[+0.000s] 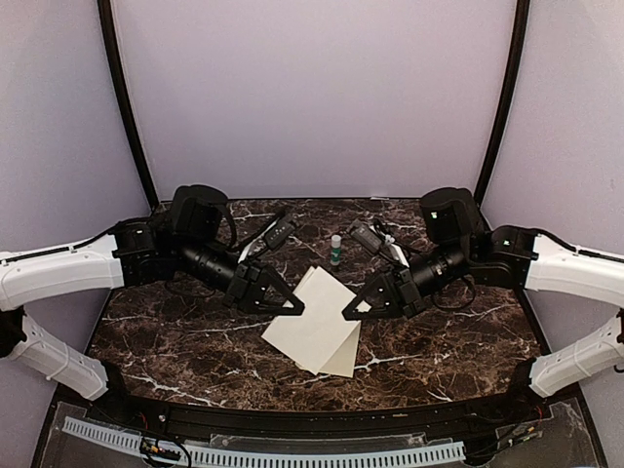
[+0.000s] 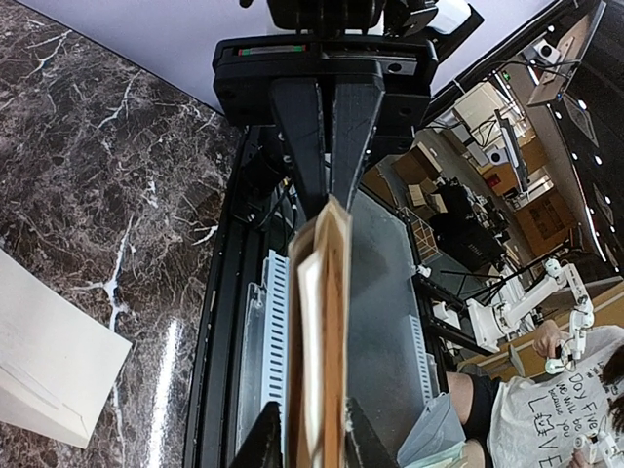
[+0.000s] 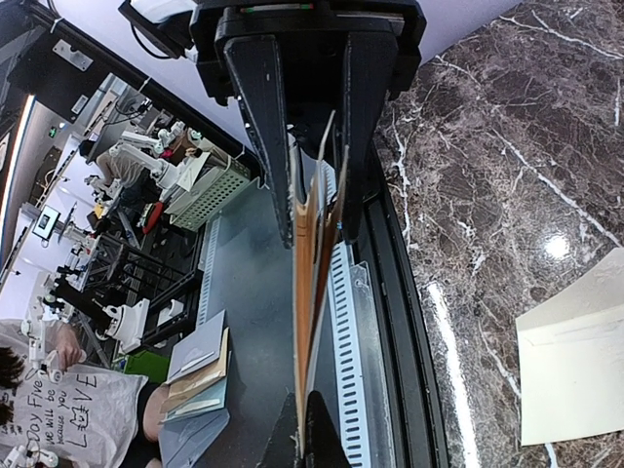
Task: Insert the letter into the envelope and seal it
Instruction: Place the letter in the envelope.
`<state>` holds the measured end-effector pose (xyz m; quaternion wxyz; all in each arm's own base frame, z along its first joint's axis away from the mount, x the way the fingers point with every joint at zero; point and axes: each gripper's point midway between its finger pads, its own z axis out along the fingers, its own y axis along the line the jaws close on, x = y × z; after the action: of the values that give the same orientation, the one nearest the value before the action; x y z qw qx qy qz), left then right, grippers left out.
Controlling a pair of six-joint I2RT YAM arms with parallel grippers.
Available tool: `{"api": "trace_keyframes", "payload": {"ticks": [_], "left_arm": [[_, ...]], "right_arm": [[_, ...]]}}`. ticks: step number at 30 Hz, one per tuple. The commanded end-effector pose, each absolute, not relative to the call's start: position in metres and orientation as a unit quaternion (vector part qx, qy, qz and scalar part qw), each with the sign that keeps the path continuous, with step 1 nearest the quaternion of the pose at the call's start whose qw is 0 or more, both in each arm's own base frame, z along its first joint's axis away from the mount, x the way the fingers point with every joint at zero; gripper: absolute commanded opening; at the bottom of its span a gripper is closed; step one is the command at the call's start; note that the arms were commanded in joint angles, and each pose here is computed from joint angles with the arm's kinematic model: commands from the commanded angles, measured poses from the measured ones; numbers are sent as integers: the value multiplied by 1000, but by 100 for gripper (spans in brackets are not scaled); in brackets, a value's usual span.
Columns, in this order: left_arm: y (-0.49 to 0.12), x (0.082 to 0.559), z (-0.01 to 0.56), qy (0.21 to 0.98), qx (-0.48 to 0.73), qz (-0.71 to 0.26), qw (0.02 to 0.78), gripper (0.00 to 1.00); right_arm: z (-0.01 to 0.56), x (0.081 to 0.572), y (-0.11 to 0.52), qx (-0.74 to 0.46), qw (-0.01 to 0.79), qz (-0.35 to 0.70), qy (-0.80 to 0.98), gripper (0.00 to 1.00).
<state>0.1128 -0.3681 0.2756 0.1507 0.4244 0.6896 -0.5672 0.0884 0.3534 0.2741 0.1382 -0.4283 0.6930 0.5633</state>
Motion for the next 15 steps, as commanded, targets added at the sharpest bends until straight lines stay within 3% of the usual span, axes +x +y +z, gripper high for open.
{"api": "trace_keyframes", "payload": {"ticks": [1, 7, 11, 15], "left_arm": [[-371, 108, 287, 672, 432, -583, 150, 17], [-371, 109, 282, 676, 418, -588, 147, 0], [-372, 116, 276, 691, 399, -581, 160, 0], [-372, 134, 262, 721, 352, -567, 186, 0]], "right_arm": [[278, 89, 357, -440, 145, 557, 689, 0], [271, 90, 357, -440, 138, 546, 699, 0], [269, 95, 357, -434, 148, 536, 709, 2], [269, 109, 352, -406, 183, 513, 734, 45]]}}
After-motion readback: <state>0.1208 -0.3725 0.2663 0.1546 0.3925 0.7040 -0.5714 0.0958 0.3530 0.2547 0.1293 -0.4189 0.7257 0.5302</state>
